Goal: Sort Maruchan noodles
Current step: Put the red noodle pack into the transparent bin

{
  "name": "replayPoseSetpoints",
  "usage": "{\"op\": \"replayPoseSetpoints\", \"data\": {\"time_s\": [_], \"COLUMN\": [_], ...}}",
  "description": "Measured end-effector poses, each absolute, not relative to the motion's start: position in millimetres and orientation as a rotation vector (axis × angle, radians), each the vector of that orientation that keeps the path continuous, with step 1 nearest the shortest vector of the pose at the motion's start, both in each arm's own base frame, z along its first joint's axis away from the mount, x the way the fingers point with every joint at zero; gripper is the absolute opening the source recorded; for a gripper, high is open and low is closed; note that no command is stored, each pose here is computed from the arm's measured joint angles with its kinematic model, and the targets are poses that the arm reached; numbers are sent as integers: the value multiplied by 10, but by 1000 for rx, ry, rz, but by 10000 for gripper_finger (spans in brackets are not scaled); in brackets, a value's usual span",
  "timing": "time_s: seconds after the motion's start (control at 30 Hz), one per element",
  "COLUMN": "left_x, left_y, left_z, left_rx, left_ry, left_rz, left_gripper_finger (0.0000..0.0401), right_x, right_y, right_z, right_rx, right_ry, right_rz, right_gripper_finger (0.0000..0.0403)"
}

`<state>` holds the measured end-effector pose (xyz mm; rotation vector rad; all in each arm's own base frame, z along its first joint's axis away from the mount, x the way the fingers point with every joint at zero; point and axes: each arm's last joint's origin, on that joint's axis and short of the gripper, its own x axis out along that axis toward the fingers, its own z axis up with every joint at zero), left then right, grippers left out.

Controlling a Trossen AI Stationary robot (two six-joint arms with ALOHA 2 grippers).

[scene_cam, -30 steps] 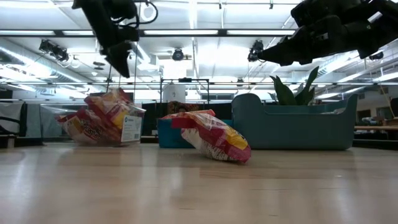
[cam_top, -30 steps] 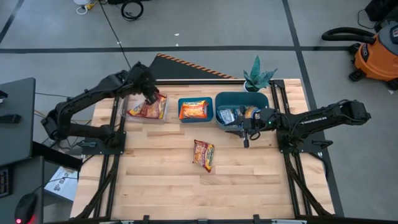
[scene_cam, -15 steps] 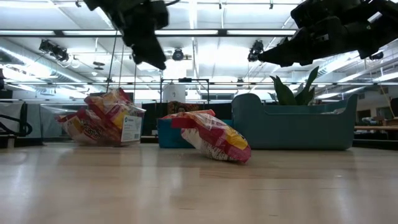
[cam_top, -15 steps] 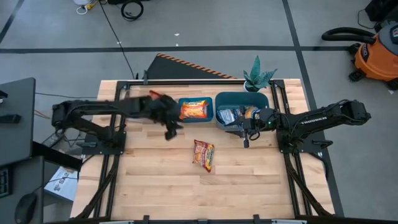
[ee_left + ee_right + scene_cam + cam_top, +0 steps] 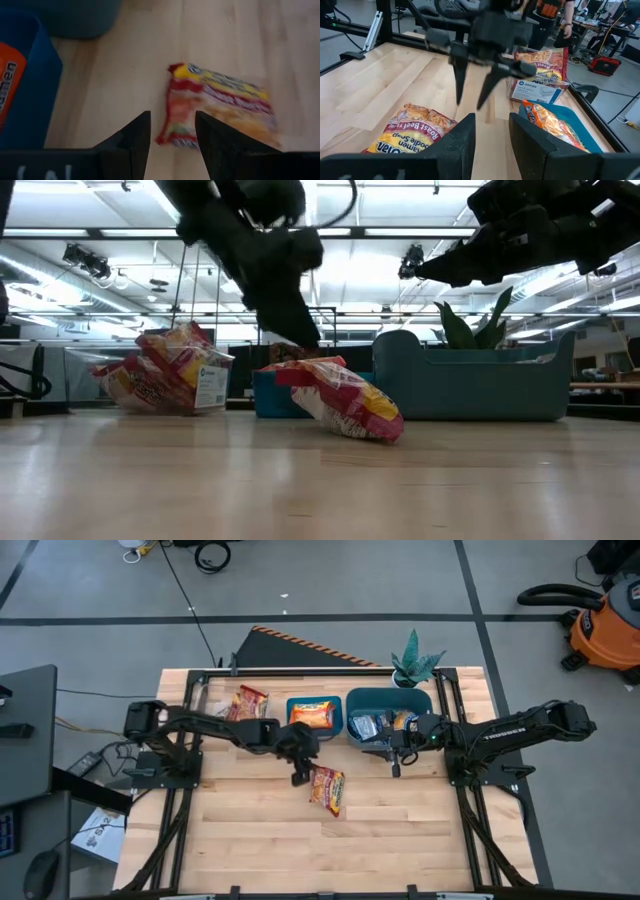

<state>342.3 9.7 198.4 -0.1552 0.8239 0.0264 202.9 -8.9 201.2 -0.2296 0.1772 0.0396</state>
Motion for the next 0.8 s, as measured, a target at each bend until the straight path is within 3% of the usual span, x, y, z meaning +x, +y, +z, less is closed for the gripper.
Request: {"op": "replayPoseSetpoints", "data": {"time_s": [0.27, 0.57, 0.8], "left_x": [3523, 3536, 3528], "left_y": [244, 216, 131], "left_z": [1659, 1589, 1534], "left_rx": [-175, -152, -154], "left_ry": [892, 913, 951], "left_rz": [-52, -74, -99], "left_gripper_finger": [162, 161, 112], "right_x": [2028, 2026, 2026], "right_y": [-89, -89, -89], "right_z": [2006, 1998, 1999], "right_rx": [-228, -227, -226], "right_ry": [184, 192, 192], "right_rz": [40, 41, 41], "right_gripper_finger": [124, 124, 124]}}
